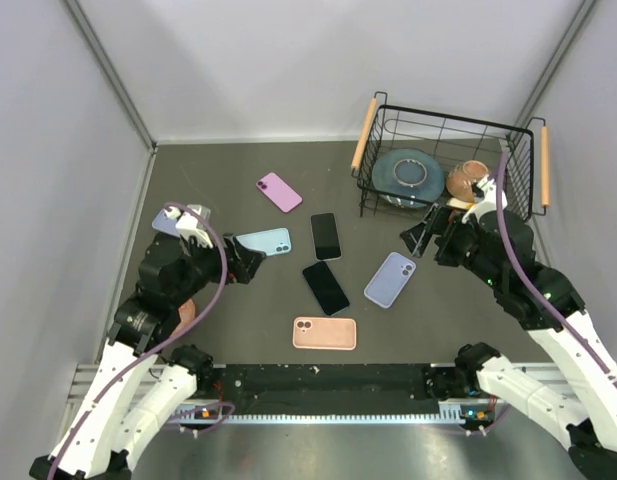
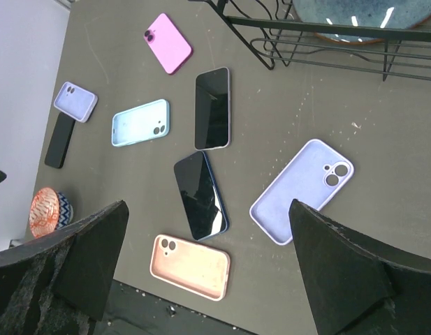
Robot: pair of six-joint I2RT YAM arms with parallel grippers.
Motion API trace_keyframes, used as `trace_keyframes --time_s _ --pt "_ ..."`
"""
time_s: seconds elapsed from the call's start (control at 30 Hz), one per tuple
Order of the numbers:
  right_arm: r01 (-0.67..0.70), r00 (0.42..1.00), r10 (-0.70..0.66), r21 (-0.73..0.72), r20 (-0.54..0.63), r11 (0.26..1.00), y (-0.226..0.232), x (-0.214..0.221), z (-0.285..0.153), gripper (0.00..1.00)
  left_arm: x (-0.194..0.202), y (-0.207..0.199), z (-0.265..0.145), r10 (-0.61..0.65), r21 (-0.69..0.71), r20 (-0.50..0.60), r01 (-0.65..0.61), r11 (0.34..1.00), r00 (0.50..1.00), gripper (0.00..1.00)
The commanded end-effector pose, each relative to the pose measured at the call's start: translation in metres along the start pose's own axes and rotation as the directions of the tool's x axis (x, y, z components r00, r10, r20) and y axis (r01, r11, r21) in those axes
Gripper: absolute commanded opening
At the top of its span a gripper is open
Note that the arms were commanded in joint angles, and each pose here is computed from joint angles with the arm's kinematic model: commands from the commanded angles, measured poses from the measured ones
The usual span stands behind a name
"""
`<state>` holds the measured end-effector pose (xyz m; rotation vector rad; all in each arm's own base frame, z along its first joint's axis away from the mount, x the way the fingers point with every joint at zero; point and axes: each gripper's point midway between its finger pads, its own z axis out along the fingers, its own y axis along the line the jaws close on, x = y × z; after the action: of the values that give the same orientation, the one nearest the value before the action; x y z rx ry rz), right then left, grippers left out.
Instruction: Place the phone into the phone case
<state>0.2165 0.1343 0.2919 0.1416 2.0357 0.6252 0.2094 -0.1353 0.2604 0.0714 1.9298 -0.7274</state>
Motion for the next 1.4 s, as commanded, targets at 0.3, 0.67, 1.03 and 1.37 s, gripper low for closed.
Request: trace_keyframes --time_s 0.3,0.67,1.03,1.37 --pt "-0.008 0.999 0.008 -0.014 0.048 1.000 -0.005 0.003 -0.008 0.99 -0.031 0.038 0.017 -0.141 -0.258 0.117 0.167 0.952 0.983 0.91" --pt "-0.010 0.999 0.007 -0.050 -0.047 0.999 -0.006 0.033 0.003 0.99 -0.021 0.089 0.069 -0.377 -0.507 0.213 0.432 0.746 0.901 0.77" --pt "0.013 0.990 -0.026 -0.093 -0.142 0.996 -0.010 0.066 0.009 0.99 0.048 0.065 0.132 -0.336 -0.453 -0.266 0.190 0.871 0.904 0.75" --pt "-0.044 0.978 0.047 0.015 -0.204 0.999 -0.032 0.092 0.023 0.93 0.077 0.052 0.147 -0.296 -0.372 -0.337 0.163 0.914 0.894 0.72"
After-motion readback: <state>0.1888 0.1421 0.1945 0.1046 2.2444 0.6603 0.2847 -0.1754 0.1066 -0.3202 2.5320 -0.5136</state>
